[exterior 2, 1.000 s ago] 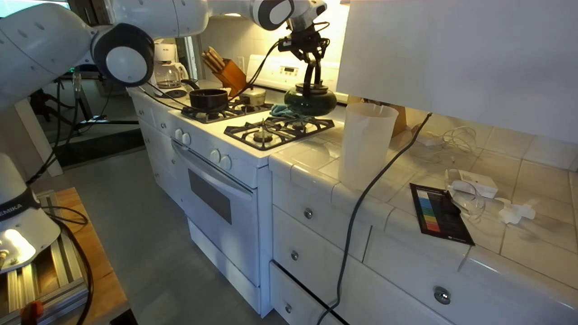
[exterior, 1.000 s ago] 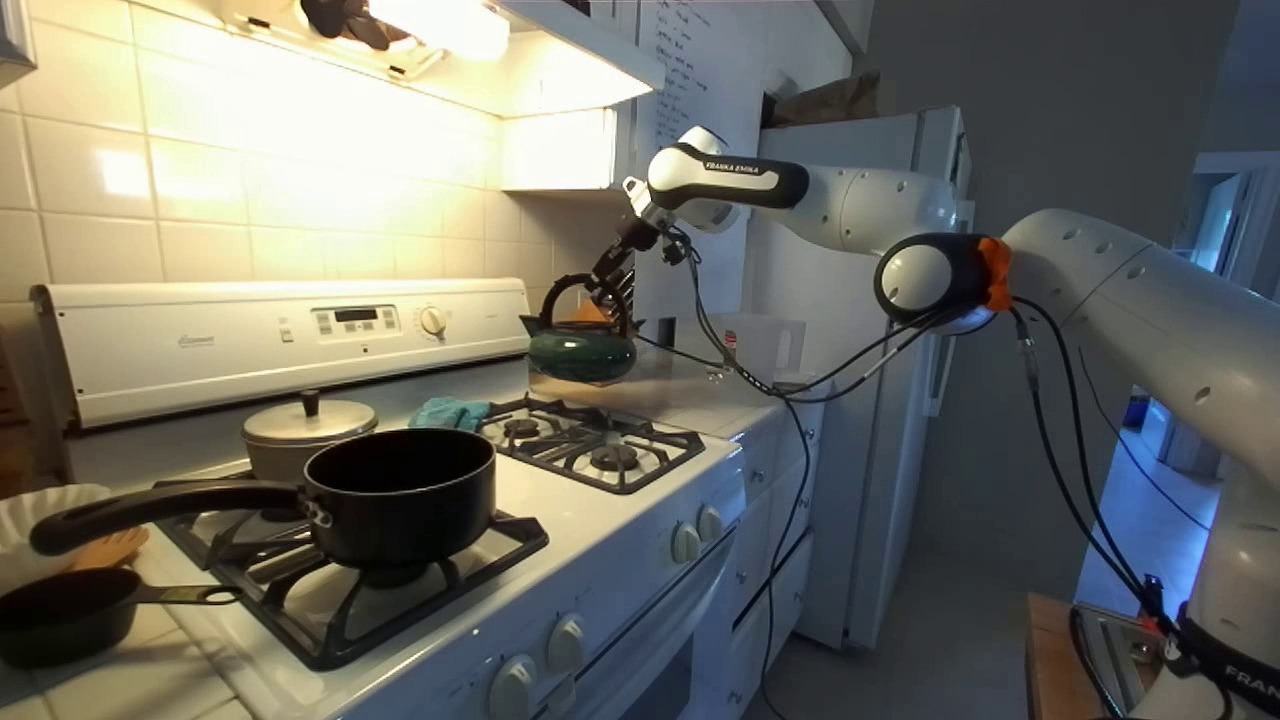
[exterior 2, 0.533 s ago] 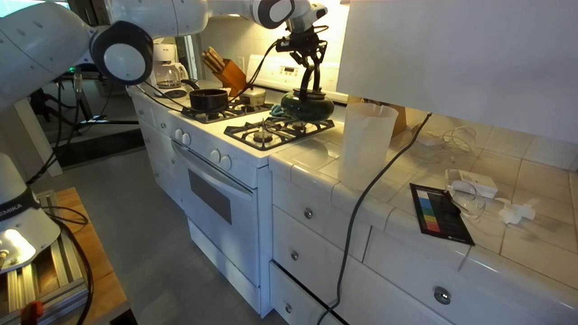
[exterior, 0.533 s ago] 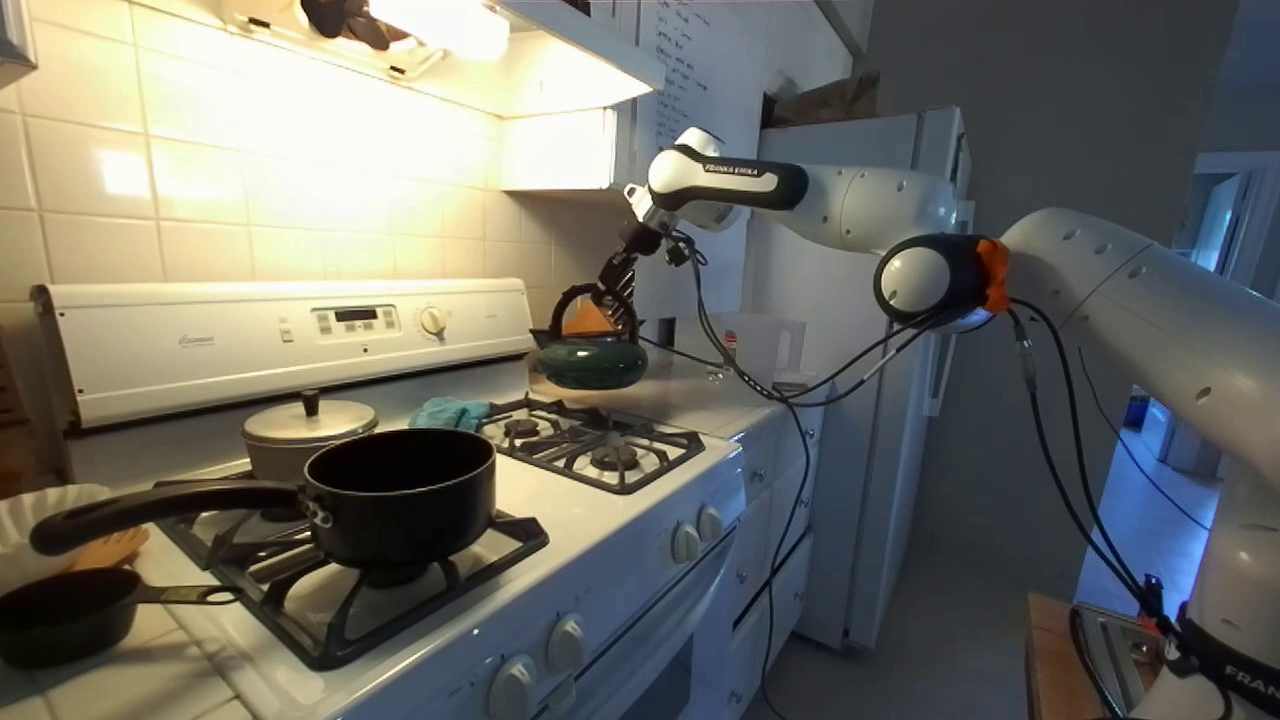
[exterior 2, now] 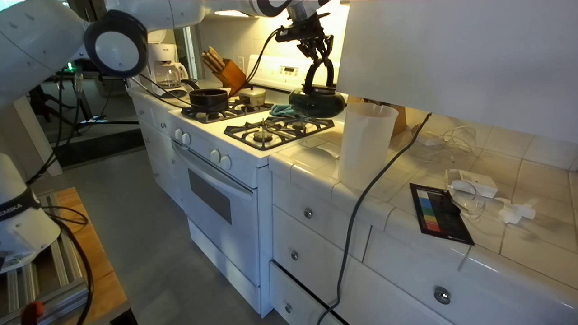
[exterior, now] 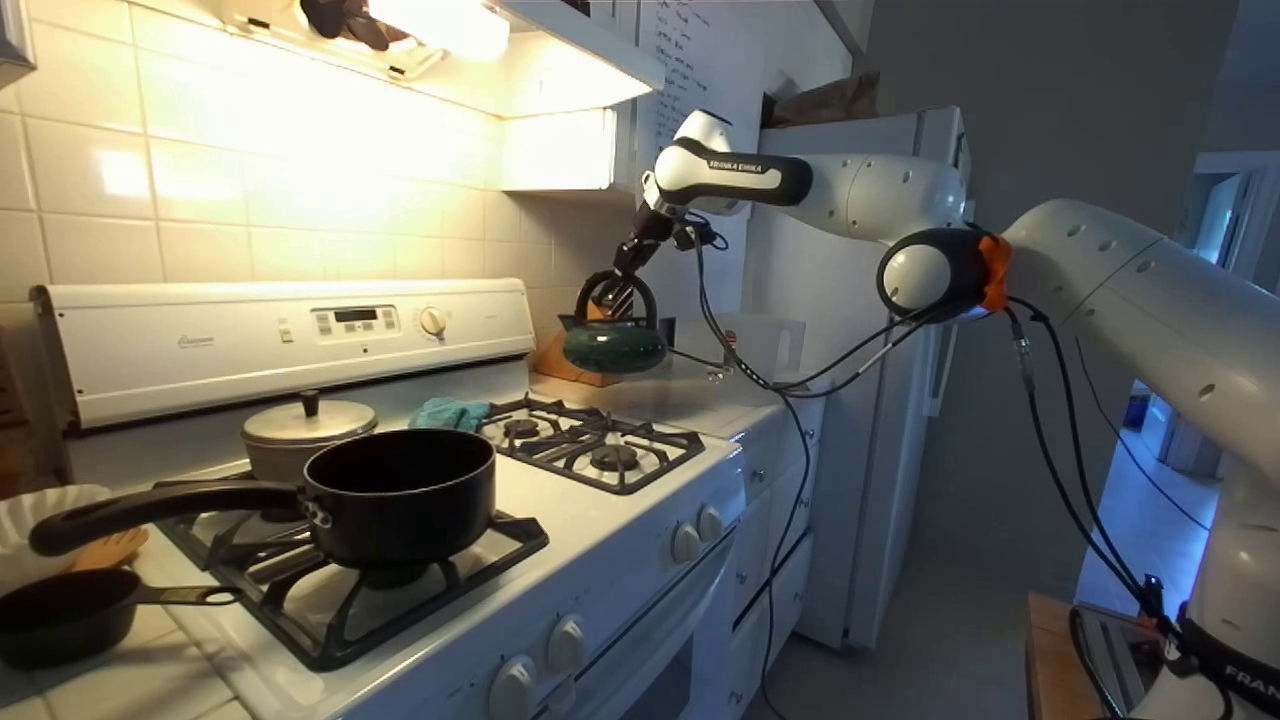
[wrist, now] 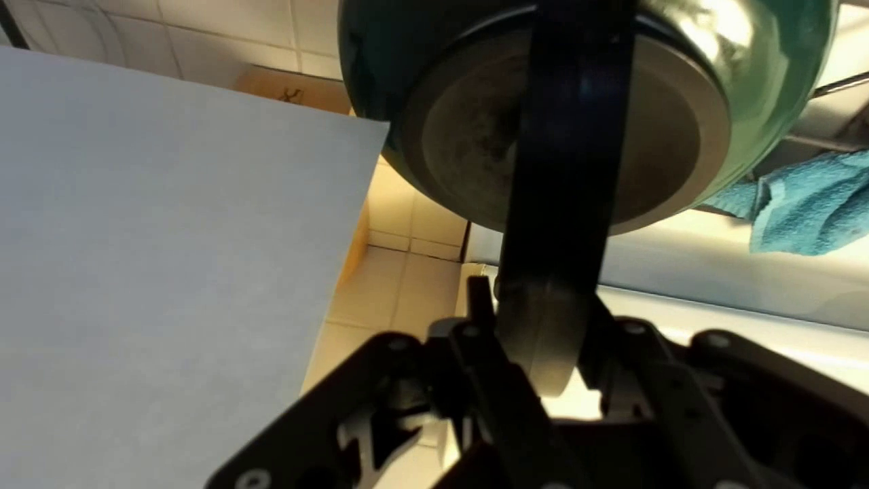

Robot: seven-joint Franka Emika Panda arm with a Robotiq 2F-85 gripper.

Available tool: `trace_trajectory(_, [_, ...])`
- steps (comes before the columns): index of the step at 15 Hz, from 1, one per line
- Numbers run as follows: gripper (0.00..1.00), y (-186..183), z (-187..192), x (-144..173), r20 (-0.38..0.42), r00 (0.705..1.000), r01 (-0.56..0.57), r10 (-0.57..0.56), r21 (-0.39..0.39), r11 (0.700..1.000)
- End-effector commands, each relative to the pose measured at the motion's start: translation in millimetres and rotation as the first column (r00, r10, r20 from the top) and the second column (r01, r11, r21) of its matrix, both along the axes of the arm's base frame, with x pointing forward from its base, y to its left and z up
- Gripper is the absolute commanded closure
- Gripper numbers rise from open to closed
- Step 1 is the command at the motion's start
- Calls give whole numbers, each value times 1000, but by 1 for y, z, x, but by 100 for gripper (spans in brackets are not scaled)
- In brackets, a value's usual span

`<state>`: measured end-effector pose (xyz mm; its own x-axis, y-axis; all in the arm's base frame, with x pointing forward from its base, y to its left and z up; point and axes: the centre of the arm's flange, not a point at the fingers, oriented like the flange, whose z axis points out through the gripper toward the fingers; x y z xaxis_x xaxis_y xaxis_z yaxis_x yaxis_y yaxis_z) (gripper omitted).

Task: Move the jar and the tea kettle to the left

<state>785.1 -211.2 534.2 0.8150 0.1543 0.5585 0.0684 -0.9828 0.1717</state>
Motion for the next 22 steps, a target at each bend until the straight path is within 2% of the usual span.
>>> trace_trajectory(1, [93,29,33,-48,58,994,96,-96,-10,995])
trace_trajectory(3, [93,31,34,-44,60,991,118,-119,9,993])
trace_trajectory(4, [70,12,4,2,1,997,78,-78,18,997])
trace_trajectory(9, [70,19,4,4,2,996,92,-92,32,995])
trace_trajectory(10, [93,24,4,3,-2,996,94,-94,12,996])
trace_trajectory(16, [93,113,-32,-13,-45,996,72,-79,-137,988])
trace_trajectory(19, [93,157,-28,-23,-1,990,136,-139,-207,969])
trace_trajectory(22, [93,191,-27,-27,26,971,236,-237,-220,946])
